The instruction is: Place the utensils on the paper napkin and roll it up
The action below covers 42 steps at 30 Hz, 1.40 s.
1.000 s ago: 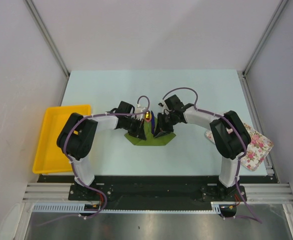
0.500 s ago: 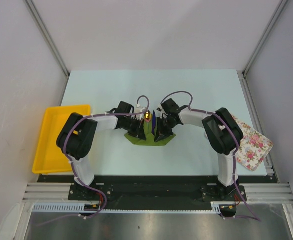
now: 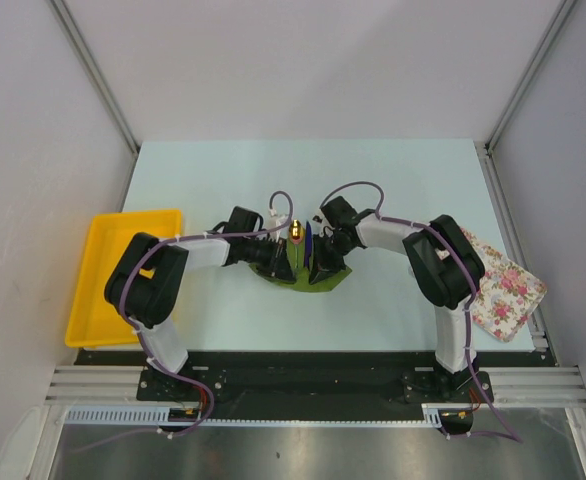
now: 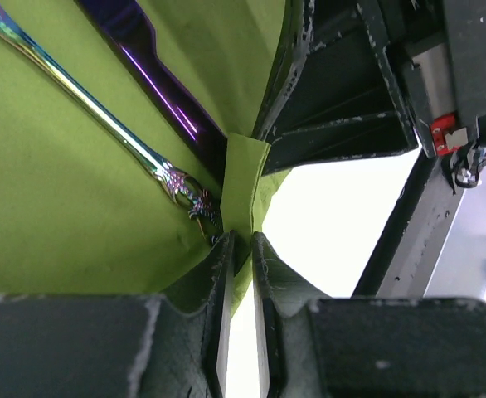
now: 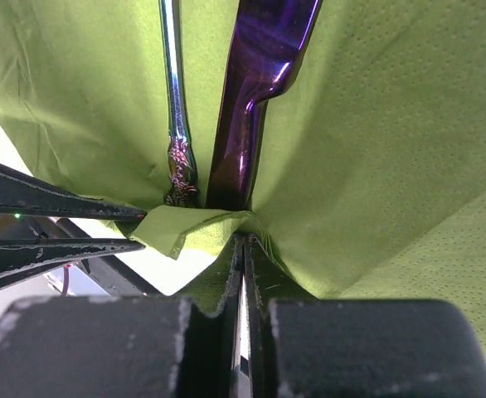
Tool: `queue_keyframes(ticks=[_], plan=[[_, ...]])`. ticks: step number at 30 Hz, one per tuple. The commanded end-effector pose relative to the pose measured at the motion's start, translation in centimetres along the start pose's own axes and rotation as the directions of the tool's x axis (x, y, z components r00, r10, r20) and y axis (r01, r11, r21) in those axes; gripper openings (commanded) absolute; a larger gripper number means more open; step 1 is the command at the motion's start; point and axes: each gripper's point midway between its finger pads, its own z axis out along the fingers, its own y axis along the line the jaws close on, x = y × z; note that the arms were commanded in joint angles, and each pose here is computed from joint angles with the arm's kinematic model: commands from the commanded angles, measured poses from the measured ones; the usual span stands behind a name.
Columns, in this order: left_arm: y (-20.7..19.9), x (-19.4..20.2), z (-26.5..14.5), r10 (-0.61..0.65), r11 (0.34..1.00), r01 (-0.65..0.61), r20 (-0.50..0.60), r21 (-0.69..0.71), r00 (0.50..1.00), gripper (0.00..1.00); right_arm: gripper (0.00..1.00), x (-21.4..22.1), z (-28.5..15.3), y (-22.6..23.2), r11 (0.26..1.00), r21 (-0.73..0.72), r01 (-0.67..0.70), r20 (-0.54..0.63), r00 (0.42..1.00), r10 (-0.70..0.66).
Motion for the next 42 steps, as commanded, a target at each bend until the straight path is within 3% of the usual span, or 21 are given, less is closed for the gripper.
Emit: queue_keyframes(ticks=[1, 6, 10, 14, 18, 22, 33, 42], plan=[[0.1, -0.5, 0.4, -0.030, 0.999, 0.030, 0.020, 0.026, 0.999, 0.18, 0.04, -0.5, 1.0, -1.4, 0.998, 0.066, 0.020, 0.015, 1.000, -0.021], [1.5, -0.1, 0.5, -0.064, 0.998, 0.064, 0.016, -0.026, 0.998, 0.19, 0.05, -0.7, 1.0, -1.3, 0.998, 0.062, 0.024, 0.018, 1.000, -0.025], [1.7, -1.2, -1.4, -0.060, 0.997, 0.064, 0.090, -0.039, 0.994, 0.31, 0.05, -0.8, 1.1, -1.3, 0.998, 0.066, 0.026, 0.018, 0.999, -0.027], [1.1, -2.7, -3.5, 0.010, 0.998, 0.001, 0.187, -0.059, 0.982, 0.37, 0.06, -1.1, 1.0, -1.1, 0.998, 0.062, 0.030, 0.025, 0.999, -0.032], [-1.8, -3.2, -4.6, 0.064, 0.997, -0.072, 0.220, 0.026, 0.973, 0.38, 0.06, -1.2, 1.0, -1.1, 0.998, 0.060, 0.030, 0.023, 0.999, -0.031], [-3.1, -2.1, -3.9, 0.055, 0.994, -0.071, 0.177, 0.082, 0.983, 0.31, 0.06, -1.1, 1.2, -0.9, 0.998, 0.055, 0.028, 0.016, 0.999, -0.029], [0.6, -0.8, -0.1, -0.088, 0.996, 0.087, 0.078, 0.022, 0.993, 0.17, 0.07, -1.1, 1.3, -1.2, 0.998, 0.066, 0.022, 0.012, 1.000, -0.023], [2.6, 0.8, 0.8, -0.160, 0.986, 0.161, 0.035, -0.043, 0.987, 0.04, 0.16, -1.3, -0.6, 0.0, 0.995, 0.070, 0.068, 0.034, 0.997, -0.071]])
